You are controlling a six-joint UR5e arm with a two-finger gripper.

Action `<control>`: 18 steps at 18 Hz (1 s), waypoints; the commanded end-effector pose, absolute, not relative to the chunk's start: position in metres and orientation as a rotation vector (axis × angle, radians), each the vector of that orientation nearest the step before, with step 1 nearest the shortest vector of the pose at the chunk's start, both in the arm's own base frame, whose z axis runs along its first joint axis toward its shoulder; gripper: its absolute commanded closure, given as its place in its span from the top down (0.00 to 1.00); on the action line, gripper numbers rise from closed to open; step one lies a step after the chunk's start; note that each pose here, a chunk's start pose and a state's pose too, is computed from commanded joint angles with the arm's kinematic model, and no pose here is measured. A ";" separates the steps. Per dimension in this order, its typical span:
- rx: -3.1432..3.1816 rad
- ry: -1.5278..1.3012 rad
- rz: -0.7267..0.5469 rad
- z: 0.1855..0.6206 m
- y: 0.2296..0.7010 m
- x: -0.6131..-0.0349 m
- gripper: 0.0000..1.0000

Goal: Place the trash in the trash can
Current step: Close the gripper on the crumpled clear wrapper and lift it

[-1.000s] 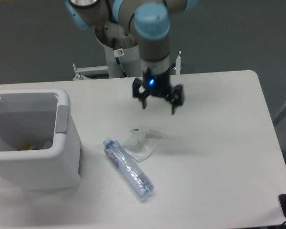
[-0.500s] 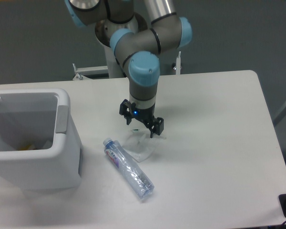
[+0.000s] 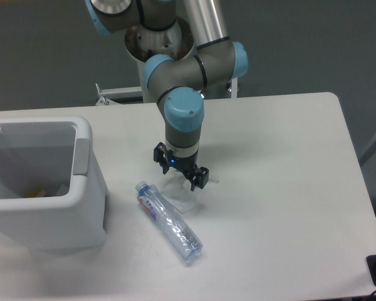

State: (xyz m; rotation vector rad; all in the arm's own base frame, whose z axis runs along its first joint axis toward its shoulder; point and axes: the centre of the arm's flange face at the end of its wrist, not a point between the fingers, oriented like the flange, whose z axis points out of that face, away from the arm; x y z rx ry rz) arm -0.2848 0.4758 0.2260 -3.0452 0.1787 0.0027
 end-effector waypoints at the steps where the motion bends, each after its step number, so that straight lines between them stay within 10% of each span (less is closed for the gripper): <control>1: -3.043 0.179 0.006 0.227 0.476 -0.285 0.00; 11: -3.036 0.169 0.034 0.239 0.474 -0.291 0.00; 18: -2.618 -0.249 0.013 0.392 0.487 -0.334 0.00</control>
